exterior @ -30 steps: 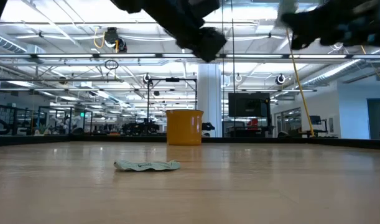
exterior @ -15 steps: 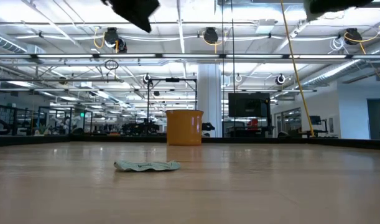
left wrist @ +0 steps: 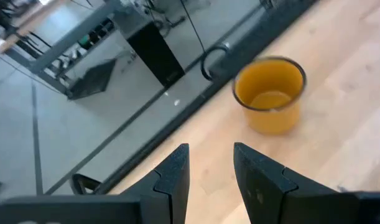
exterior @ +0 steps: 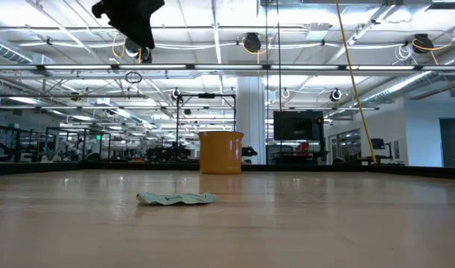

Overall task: Pick and place Stevia / Truvia into bins
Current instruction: Put the stevia packet into the transparent bin

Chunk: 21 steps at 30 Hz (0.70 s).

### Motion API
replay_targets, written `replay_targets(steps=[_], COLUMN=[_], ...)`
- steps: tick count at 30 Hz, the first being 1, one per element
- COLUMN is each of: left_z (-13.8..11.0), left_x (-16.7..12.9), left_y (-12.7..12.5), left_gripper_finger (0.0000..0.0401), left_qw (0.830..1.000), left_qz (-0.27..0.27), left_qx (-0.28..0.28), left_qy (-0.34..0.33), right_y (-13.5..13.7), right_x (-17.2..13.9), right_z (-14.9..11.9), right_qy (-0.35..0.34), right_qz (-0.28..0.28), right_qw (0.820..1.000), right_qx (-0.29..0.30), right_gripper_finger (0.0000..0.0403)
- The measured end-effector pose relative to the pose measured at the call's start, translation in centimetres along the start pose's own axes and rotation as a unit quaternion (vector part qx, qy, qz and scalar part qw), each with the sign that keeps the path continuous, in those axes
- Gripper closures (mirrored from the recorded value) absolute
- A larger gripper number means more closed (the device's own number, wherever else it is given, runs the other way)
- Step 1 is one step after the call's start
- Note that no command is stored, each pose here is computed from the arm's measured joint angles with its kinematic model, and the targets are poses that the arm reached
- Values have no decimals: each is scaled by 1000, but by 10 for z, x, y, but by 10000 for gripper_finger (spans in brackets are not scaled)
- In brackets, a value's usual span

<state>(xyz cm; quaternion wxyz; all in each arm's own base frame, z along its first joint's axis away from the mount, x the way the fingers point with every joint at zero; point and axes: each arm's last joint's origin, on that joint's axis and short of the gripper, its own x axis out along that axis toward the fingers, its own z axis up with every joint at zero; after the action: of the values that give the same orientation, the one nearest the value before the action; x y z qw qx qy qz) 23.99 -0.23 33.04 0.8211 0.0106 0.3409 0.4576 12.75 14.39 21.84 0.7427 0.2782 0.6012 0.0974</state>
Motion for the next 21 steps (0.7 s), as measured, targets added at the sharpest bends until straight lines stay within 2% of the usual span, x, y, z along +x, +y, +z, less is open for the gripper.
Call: replay_targets(steps=[7, 13, 21], left_z=[-3, -4, -5], left_x=[9, 15, 16], left_y=[-14, -24, -26], left_gripper_finger=[270, 270, 270], left_qw=[1000, 999, 998], left_qz=[-3, -2, -25], left_qx=[24, 48, 43], left_qy=[18, 22, 41], right_y=[-2, -14, -9], right_x=[29, 40, 44], right_z=[-24, -27, -25], right_qy=[53, 84, 73], right_qz=[-60, -86, -42], right_qw=[995, 990, 995], right_qx=[64, 73, 49], right_gripper_finger=[399, 370, 319])
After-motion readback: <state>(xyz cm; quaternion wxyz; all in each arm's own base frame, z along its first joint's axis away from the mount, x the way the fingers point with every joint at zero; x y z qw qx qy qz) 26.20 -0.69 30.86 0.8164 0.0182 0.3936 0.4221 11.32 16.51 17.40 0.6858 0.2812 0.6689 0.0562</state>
